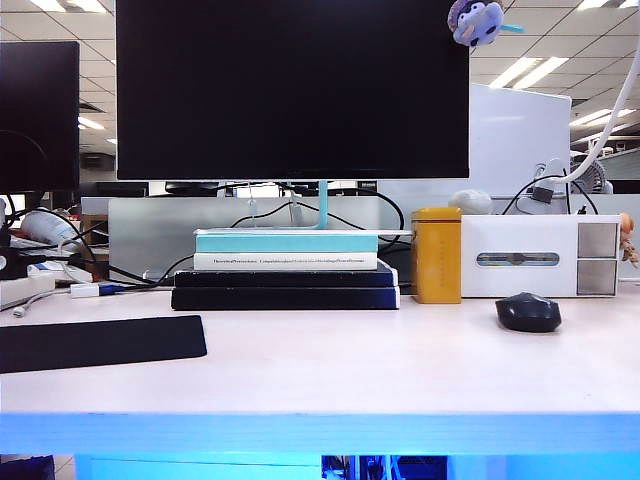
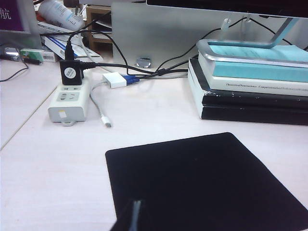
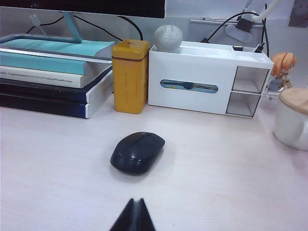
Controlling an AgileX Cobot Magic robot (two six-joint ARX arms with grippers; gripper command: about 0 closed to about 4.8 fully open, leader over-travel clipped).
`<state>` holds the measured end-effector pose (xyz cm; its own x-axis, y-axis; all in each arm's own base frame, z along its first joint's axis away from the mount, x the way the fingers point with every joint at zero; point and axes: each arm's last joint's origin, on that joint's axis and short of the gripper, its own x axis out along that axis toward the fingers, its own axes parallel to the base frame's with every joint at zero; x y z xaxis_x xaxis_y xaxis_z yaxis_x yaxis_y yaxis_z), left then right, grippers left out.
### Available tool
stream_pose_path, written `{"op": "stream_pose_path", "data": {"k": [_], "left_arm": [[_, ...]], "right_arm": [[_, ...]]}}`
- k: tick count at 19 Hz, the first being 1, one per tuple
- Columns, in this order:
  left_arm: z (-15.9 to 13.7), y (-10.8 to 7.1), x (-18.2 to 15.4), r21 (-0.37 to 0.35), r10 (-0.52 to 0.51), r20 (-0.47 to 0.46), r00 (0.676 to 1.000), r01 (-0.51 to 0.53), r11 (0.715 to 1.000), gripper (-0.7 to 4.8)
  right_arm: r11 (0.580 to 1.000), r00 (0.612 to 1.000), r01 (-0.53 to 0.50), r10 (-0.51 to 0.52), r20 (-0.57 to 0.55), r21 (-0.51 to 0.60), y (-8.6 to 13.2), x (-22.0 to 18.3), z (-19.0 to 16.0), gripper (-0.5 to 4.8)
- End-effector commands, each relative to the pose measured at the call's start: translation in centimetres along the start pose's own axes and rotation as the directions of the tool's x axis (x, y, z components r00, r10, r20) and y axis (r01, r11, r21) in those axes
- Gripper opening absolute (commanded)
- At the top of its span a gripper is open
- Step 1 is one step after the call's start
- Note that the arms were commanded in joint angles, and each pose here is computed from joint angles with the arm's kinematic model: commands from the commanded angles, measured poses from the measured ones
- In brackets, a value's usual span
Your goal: Place the black mouse on the black mouse pad.
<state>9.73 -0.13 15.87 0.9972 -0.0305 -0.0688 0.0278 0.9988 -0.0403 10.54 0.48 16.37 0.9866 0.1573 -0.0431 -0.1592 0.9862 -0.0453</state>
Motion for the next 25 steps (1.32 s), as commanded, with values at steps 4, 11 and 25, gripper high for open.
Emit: {"op": "stream_pose_path", "data": {"k": [4,11,25], "left_arm": [[0.0,-0.01,0.0,0.001,-0.005,0.004,1.0,0.005,1.0,-0.05],[0.0,-0.01,0.0,0.001,-0.005,0.004,1.0,0.005,1.0,-0.05],[0.14,-0.02,0.0,-0.048,-0.007,0.019,1.0,0.008,0.999,-0.03]], "right_arm": [[1.0,1.0,-0.004,0.004,0.0,0.003,0.02,0.04,-0.21,-0.06],[1.0,1.0,-0.004,0.004,0.001,0.003,0.02,0.04,-0.2,-0.06],[0.99,0.99,-0.138,0.138,0.008,0.018,0.41,0.01,-0.18,-0.06]]}}
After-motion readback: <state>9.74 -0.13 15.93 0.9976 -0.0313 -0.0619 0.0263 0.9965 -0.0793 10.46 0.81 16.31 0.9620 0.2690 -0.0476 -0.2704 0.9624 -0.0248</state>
